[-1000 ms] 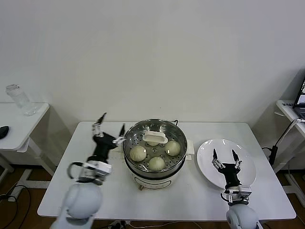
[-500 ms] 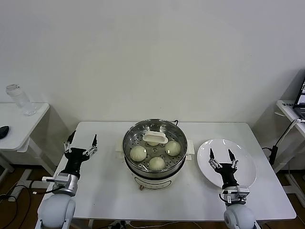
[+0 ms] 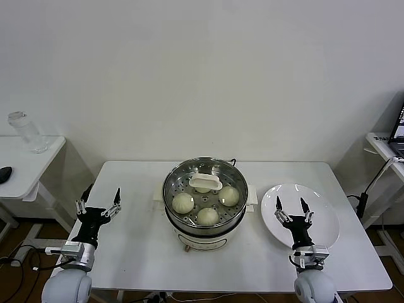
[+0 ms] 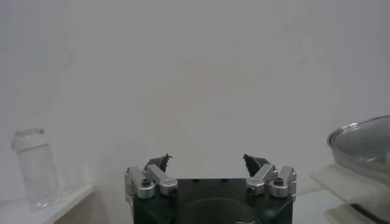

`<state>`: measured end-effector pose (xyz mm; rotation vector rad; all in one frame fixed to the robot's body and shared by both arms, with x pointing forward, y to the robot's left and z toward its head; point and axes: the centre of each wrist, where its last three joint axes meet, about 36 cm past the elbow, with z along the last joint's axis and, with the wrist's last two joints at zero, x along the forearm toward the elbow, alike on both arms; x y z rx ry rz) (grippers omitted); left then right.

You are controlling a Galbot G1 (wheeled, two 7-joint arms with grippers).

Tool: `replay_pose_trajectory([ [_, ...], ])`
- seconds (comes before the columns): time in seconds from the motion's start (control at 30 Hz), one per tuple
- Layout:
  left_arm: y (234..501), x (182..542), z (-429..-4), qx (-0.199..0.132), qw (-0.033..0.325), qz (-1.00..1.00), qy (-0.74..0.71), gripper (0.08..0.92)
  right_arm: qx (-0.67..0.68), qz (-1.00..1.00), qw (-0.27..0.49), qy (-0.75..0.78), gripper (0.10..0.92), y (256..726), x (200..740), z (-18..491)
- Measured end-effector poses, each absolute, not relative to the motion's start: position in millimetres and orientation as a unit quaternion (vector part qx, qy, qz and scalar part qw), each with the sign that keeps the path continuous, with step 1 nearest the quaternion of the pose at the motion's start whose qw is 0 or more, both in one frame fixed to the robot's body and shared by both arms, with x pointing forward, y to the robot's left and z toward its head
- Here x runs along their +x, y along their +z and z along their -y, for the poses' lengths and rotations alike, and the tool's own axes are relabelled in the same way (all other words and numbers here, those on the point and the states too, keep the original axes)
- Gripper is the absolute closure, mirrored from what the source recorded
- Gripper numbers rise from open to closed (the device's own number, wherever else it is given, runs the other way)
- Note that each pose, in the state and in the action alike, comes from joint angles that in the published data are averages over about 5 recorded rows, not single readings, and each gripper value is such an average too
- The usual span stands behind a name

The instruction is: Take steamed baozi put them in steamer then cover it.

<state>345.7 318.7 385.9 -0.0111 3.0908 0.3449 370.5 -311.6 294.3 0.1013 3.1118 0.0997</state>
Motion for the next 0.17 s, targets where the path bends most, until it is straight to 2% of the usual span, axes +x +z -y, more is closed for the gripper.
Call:
replay_pose_trajectory([
  [0.17,383.1,343.3,-318.5,-0.004,0.013,-0.994,0.108,0.177,0.034,-0.999,0.014,0.034,0.200,295.0,370.4,310.8],
])
